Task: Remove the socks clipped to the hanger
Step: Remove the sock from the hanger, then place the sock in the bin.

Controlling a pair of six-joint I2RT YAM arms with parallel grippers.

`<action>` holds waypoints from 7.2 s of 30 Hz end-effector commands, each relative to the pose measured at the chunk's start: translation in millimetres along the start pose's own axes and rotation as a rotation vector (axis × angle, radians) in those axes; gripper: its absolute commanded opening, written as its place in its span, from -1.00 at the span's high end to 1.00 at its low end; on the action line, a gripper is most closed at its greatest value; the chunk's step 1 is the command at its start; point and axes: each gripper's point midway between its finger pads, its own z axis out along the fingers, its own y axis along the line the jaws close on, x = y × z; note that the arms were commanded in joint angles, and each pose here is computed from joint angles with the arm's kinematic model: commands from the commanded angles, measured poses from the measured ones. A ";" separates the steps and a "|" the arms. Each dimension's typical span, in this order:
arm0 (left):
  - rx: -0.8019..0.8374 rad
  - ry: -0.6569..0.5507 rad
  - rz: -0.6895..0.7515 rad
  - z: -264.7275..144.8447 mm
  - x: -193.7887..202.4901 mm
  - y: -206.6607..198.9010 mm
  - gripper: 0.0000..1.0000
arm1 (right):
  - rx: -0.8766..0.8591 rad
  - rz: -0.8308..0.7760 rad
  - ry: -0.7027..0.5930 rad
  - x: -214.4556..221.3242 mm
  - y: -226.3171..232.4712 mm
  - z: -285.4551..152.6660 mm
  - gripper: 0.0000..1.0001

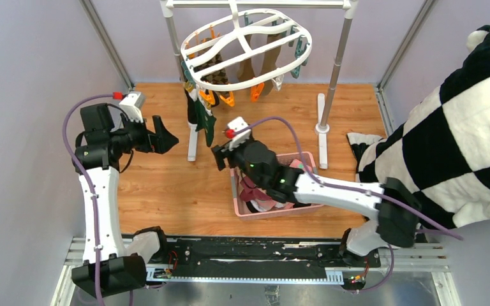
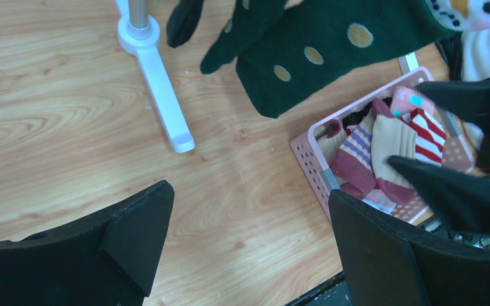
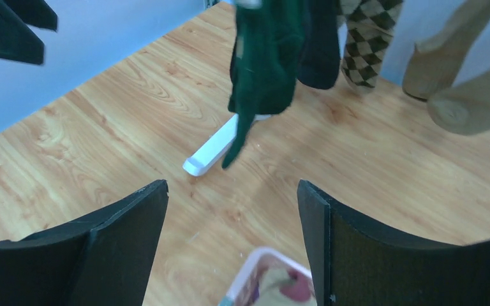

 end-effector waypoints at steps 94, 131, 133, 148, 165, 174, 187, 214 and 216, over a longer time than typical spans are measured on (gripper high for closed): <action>0.834 0.139 0.180 -17.1 -4.4 -175.1 1.00 | -0.669 0.447 -0.193 -83.1 30.1 -67.3 -0.09; 0.793 0.122 0.199 -32.2 4.4 -180.5 1.00 | -0.533 0.939 -0.508 -173.7 -1.8 16.2 -0.66; 0.793 0.121 0.200 -32.8 4.9 -180.7 1.00 | -0.520 0.946 -0.518 -174.3 -4.1 19.4 -0.63; 0.791 0.120 0.200 -35.2 9.0 -180.7 1.00 | -0.497 1.031 -0.569 -178.0 -12.1 37.8 -0.29; 0.761 0.132 0.201 -29.3 16.0 -174.5 1.00 | -0.518 1.033 -0.585 -189.2 -20.8 37.3 1.00; 0.744 0.124 0.226 -29.8 21.9 -171.5 1.00 | -0.521 0.996 -0.492 -164.3 -15.0 30.7 -0.23; 0.721 0.120 0.249 -28.4 27.5 -167.2 1.00 | -0.494 0.804 -0.334 -90.9 -11.3 -35.5 -0.91; 0.766 0.100 0.247 -50.0 44.5 -177.7 1.00 | -0.920 -0.225 -0.248 -43.4 106.3 -81.1 -0.97; 0.768 0.100 0.244 -50.3 43.3 -178.4 1.00 | -0.913 -0.220 -0.253 -41.7 110.0 -78.5 -0.93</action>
